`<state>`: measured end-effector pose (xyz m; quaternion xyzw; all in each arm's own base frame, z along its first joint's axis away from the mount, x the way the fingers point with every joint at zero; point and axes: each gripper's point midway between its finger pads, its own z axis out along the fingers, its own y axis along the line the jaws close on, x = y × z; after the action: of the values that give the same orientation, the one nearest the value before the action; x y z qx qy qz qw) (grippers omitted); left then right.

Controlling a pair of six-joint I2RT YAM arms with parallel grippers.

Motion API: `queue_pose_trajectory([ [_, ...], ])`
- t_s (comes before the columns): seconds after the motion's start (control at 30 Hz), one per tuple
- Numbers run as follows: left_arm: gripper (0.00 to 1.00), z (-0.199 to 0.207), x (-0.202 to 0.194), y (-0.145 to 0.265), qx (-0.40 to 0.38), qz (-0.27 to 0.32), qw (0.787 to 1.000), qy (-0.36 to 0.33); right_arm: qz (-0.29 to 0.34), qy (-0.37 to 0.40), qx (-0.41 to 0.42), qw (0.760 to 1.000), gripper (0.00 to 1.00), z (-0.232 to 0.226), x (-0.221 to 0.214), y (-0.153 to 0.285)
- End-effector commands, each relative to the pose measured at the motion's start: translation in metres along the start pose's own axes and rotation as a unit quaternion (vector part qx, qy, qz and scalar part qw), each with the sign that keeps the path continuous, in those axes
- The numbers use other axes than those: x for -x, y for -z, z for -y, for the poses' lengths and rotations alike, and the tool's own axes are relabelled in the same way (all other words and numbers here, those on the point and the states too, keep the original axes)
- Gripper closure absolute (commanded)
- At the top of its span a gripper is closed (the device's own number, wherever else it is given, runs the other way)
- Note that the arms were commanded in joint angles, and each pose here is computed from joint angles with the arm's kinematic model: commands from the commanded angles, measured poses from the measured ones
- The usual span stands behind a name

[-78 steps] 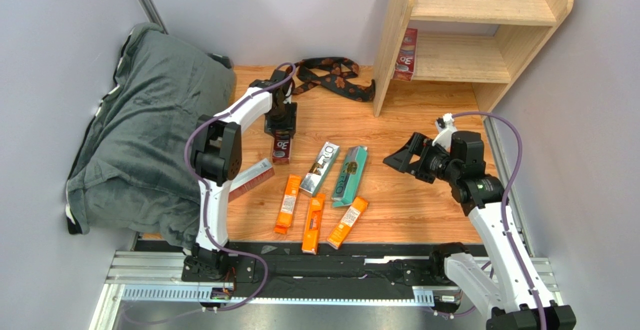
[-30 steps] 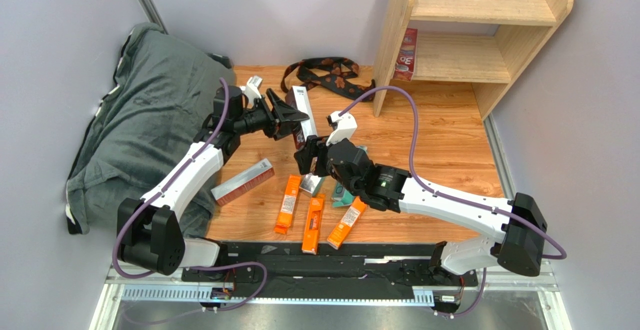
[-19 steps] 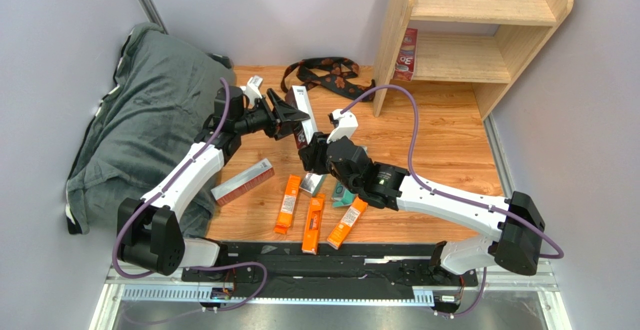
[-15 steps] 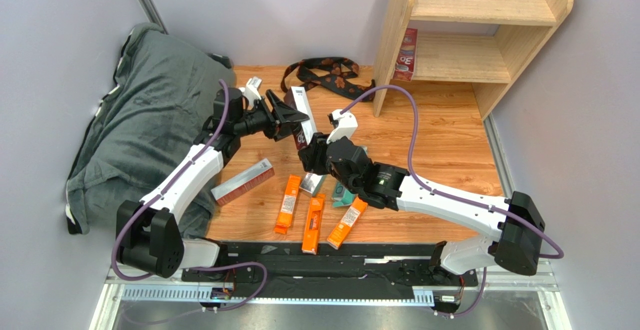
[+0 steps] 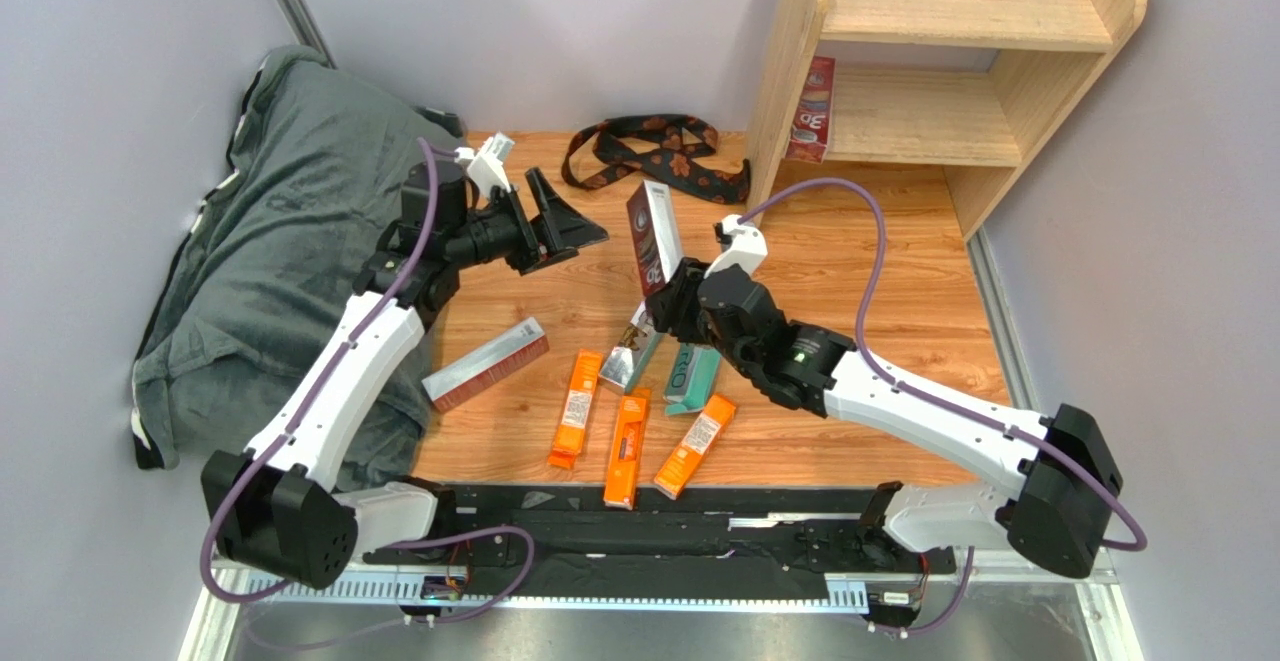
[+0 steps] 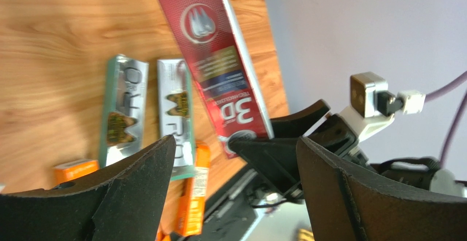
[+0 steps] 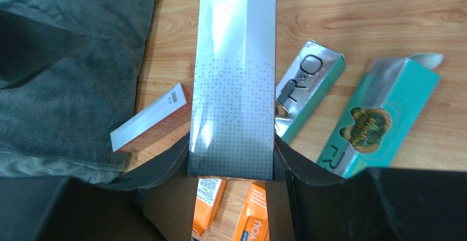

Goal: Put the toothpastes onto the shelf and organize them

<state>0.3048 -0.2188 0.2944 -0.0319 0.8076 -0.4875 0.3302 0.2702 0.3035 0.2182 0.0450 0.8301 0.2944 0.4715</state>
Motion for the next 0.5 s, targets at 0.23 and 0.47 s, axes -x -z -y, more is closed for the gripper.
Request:
queue_pose_trajectory([
  [0.23, 0.09, -0.043, 0.037, 0.08, 0.258, 0.076, 0.939, -0.212, 0.031, -0.07, 0.027, 0.997, 0.69, 0.026, 0.039, 0.042],
  [0.47, 0.09, -0.067, 0.043, 0.101, 0.34, 0.079, 0.909, -0.228, 0.018, -0.082, 0.056, 0.995, 0.69, 0.029, 0.052, 0.058],
])
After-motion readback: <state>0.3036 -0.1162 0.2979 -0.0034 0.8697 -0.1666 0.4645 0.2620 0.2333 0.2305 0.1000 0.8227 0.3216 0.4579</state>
